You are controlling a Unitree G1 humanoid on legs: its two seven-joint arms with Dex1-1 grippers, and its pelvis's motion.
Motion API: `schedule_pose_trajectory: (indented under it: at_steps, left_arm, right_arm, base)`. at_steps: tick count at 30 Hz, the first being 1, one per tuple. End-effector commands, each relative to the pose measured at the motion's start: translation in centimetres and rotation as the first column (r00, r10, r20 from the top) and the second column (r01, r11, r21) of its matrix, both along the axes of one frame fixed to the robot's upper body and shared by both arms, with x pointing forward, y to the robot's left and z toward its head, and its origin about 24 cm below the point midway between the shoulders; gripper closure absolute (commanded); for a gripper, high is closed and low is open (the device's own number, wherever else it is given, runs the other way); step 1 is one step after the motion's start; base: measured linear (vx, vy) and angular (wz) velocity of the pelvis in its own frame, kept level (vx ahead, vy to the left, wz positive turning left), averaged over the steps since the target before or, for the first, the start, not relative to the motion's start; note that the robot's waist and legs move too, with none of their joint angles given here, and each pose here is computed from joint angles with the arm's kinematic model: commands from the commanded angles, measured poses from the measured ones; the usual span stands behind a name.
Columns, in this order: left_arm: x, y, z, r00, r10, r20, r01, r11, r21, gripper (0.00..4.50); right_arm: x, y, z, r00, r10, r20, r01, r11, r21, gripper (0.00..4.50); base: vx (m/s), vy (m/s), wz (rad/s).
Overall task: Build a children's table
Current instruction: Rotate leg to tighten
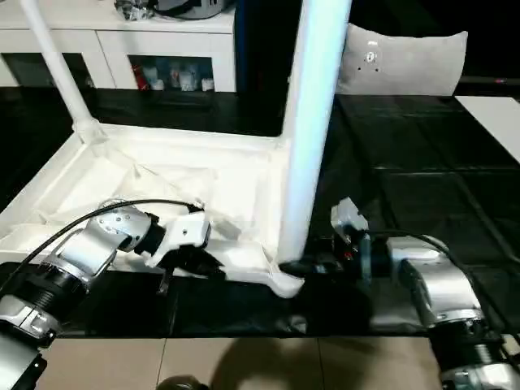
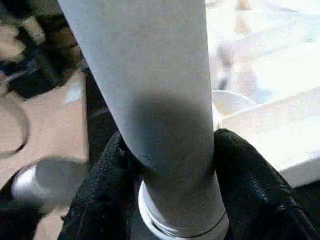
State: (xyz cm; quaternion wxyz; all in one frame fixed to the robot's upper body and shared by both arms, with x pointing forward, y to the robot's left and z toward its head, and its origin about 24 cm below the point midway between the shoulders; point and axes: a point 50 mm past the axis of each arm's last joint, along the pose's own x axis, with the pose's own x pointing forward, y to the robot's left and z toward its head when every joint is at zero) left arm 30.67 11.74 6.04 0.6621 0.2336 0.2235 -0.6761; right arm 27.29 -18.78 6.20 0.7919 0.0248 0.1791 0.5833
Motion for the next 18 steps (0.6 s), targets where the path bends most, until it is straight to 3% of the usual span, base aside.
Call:
schedule_pose_trajectory:
  at_steps: [1,4,5,9,12,13,18]
  left_arm:
    - [0.3,-2.9,0.5,1.000,0.017,0.024,-0.015,0.998,-0.067,4.50]
    - [0.9,-3.9,0.6,0.993,0.113,0.018,-0.111,0.990,-0.089,4.50]
    - [1.6,-4.7,0.5,0.974,0.224,0.023,-0.221,0.971,-0.093,4.50]
    - [2.6,-6.1,0.5,0.923,0.383,0.023,-0.378,0.918,-0.123,4.50]
    - [2.9,-6.9,0.6,0.901,0.434,0.026,-0.426,0.893,-0.144,4.50]
    - [2.9,-7.4,0.6,0.892,0.450,0.029,-0.441,0.884,-0.159,4.50]
    - [2.6,-7.5,0.4,0.906,0.423,0.037,-0.412,0.896,-0.164,4.50]
  right_arm:
    - [0.8,2.7,0.3,1.000,-0.015,0.003,0.015,0.999,0.050,2.55]
    - [2.1,3.3,-0.2,0.984,-0.176,0.003,0.176,0.984,-0.003,2.55]
    - [3.5,3.9,-0.6,0.941,-0.337,-0.018,0.336,0.941,-0.046,2.55]
    - [5.5,4.4,-1.2,0.811,-0.585,-0.017,0.579,0.805,-0.127,2.55]
    - [5.8,5.0,-1.0,0.796,-0.606,-0.002,0.603,0.792,-0.089,2.55]
    - [5.8,5.5,-0.8,0.804,-0.595,0.021,0.595,0.802,-0.054,2.00]
    - [5.6,6.0,-0.4,0.826,-0.562,0.041,0.563,0.827,0.003,1.51]
  base:
    - [0.000,0.000,0.00]
    - [0.000,0.000,0.00]
    - [0.000,0.000,0.00]
    - [0.000,0.000,0.00]
    - [0.000,0.000,0.00]
    - [0.000,0.000,0.00]
    - [0.000,0.000,0.00]
